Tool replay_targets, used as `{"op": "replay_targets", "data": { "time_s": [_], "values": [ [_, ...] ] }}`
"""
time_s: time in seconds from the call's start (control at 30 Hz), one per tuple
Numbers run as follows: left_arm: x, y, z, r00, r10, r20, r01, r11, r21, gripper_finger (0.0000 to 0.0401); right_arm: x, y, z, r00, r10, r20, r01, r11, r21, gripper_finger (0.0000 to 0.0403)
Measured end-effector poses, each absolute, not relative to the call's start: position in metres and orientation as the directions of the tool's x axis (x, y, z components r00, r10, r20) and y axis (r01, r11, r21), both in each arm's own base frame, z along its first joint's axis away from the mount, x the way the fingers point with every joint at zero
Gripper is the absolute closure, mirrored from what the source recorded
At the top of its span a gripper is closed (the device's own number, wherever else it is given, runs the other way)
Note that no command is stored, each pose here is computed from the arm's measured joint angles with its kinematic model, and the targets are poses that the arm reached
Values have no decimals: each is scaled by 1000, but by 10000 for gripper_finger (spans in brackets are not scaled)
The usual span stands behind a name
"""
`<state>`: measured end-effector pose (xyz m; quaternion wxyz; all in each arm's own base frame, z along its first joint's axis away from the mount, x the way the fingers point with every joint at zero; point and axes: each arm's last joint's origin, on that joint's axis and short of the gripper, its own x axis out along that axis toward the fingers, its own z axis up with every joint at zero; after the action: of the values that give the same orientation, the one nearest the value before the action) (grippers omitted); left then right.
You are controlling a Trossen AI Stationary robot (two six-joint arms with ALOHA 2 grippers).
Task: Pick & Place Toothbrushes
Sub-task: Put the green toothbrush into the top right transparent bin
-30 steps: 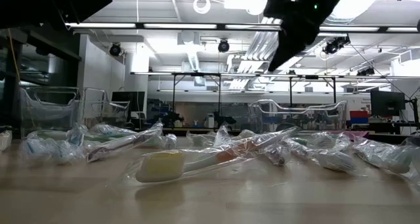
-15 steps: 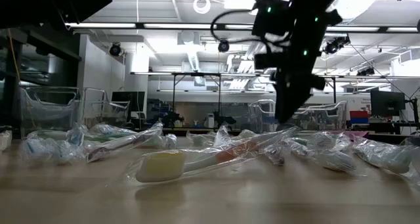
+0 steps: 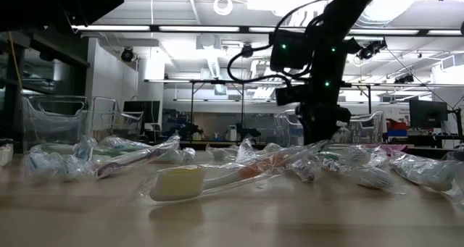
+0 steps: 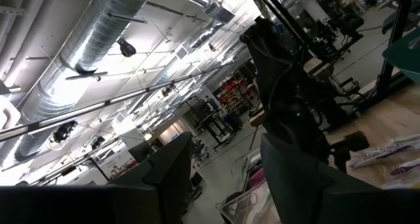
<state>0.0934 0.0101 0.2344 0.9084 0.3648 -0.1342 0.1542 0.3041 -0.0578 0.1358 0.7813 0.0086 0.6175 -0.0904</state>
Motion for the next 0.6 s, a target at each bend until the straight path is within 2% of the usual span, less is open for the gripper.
{"op": "replay_targets", "data": {
  "time_s": [0.1, 0.33, 0.6],
  "values": [
    [93, 10, 234, 916, 182, 357, -378, 686, 621, 224, 304, -60, 136, 227, -93, -969, 154, 986, -59, 273],
    [93, 10, 234, 917, 182, 356, -378, 686, 621, 224, 304, -60, 135, 230, -65, -971, 148, 988, -31, 384],
    [93, 10, 234, 917, 182, 356, -378, 686, 621, 224, 300, -51, 152, 268, -120, -956, 152, 985, -81, 386]
  ]
}}
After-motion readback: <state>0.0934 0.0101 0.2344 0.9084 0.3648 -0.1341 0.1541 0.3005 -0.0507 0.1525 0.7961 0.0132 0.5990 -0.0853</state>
